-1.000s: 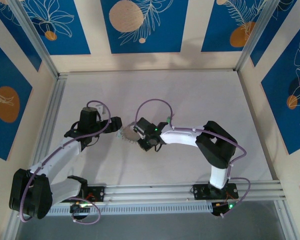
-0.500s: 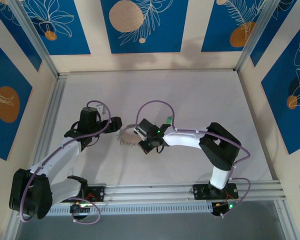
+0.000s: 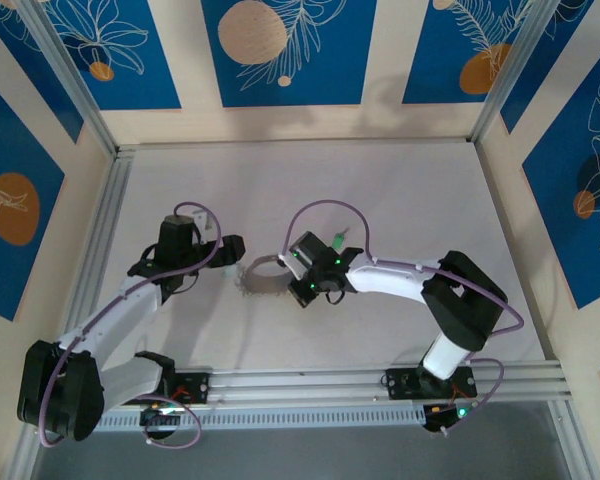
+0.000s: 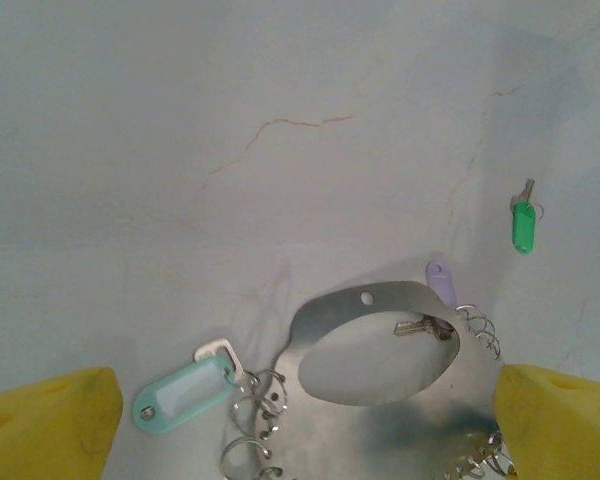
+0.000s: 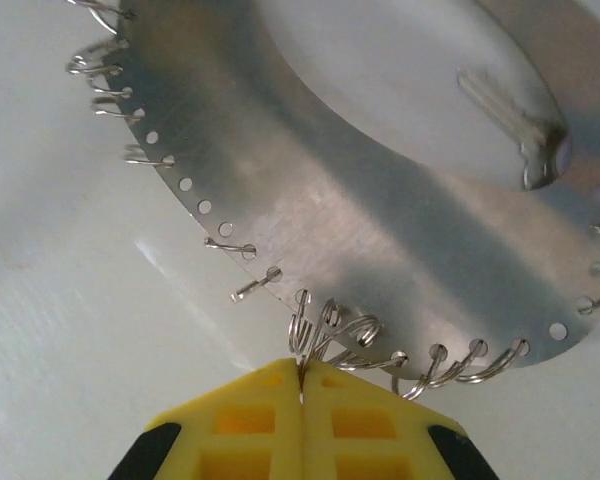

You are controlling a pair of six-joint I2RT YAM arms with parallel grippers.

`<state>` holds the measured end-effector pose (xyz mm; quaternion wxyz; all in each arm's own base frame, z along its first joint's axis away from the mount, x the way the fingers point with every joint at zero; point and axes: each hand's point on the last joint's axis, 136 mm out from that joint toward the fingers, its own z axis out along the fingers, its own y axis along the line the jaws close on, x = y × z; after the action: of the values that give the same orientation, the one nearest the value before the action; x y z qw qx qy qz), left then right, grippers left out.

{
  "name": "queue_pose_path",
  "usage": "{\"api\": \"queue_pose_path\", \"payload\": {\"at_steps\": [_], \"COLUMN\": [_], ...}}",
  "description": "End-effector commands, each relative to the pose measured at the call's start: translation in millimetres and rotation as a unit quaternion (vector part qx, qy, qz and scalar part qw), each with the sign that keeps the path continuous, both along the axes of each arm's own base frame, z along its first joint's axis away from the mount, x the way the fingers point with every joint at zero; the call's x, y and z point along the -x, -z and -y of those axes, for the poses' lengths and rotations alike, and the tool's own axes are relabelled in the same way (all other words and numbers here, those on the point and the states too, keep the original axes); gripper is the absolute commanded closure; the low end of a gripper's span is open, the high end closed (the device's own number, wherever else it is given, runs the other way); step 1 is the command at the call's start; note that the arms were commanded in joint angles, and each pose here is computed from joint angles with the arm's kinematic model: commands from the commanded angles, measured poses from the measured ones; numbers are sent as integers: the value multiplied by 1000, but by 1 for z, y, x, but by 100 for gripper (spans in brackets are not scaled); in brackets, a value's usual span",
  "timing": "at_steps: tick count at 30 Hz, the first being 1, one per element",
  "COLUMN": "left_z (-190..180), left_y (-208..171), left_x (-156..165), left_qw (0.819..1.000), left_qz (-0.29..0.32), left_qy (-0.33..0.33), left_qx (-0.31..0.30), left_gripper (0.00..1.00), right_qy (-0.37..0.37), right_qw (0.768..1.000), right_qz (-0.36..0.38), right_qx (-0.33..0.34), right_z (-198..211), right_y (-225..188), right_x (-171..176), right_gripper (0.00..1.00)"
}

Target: Put the keys on the keyring

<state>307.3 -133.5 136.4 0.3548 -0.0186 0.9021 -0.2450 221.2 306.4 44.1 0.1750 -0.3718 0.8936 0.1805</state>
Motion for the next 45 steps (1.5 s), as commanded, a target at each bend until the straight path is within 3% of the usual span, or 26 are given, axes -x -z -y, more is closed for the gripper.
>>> {"api": "queue_pose_path", "payload": {"at_steps": [1, 13, 22, 27, 37, 45], "left_z": [1, 5, 16, 21, 20, 20], "left_y": [3, 2, 1, -2, -5, -5], "left_x": [7, 6, 8, 6, 5, 5], "left_qw": [1000, 1000, 999, 999, 999, 999], "left_qz": [-6, -5, -6, -3, 0, -1], "left_qy": [8, 15, 41, 47, 41, 40], "left_qx": [6, 10, 6, 6, 9, 9], "left_gripper": [5, 4, 4, 4, 4, 4], "right_qy": [-15, 13, 37, 31, 5, -1], "right_qw": [999, 998, 996, 998, 997, 995], "right_qz": [-14, -6, -28, -29, 55, 86], "right_qx": [-24, -54, -78, -47, 44, 49], "right_z": [-5, -1, 11, 14, 17, 13], "right_y": [1, -17, -22, -7, 16, 21], "right_x": [7, 1, 3, 9, 7, 5], "right_gripper": [97, 73, 73, 74, 72, 69]}}
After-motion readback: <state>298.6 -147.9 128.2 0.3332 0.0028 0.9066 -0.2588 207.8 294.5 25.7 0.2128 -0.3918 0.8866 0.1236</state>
